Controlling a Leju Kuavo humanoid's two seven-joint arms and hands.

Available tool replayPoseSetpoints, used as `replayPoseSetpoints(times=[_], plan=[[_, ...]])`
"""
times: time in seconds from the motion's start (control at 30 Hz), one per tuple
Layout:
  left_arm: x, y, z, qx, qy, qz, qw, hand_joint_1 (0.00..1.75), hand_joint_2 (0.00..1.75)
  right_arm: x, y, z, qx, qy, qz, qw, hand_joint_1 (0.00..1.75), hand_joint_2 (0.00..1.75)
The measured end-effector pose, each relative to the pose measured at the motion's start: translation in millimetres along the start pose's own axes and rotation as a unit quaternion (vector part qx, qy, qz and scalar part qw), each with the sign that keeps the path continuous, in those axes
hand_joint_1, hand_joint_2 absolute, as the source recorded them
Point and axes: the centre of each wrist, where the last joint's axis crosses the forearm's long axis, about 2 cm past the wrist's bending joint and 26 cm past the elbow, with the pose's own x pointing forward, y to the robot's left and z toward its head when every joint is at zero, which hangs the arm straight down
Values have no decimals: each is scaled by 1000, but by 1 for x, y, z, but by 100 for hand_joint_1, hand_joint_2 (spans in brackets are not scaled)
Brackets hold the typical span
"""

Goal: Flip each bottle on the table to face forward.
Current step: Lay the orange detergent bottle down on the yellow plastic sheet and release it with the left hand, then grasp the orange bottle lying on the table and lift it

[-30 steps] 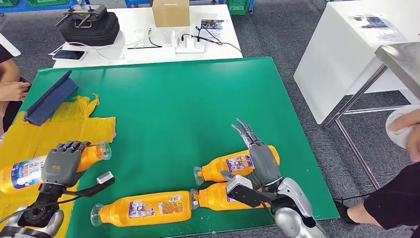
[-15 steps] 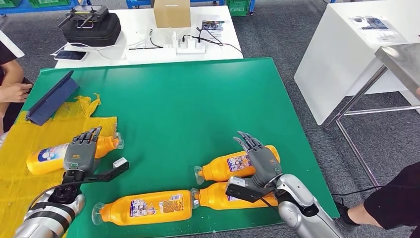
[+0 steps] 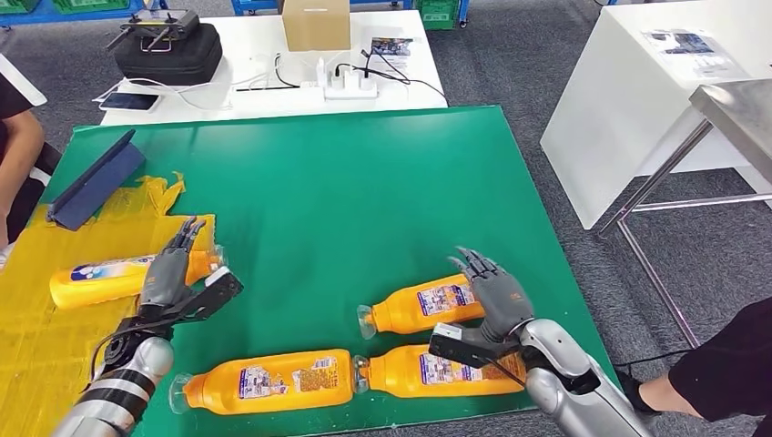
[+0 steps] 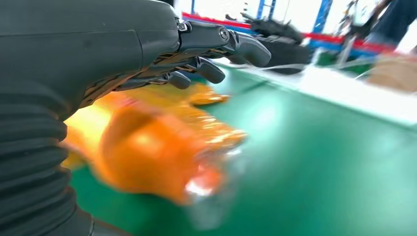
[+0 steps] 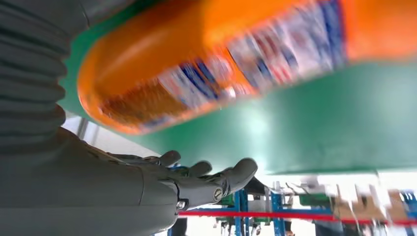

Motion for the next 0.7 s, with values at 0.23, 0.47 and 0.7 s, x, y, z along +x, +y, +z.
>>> replayPoseSetpoints(times=[0.23,0.47,0.7], plan=[[30,12,1,51,-55,85,994,0,175,0,4,-14,4,25,76,997,0,175],[61,25,-2,83,-119,132,981,0,175,7,-3,-56,36,6,88,995,0,175],[75,31,-2,98,-152,148,972,0,175,9,1,-70,56,0,86,995,156,175]])
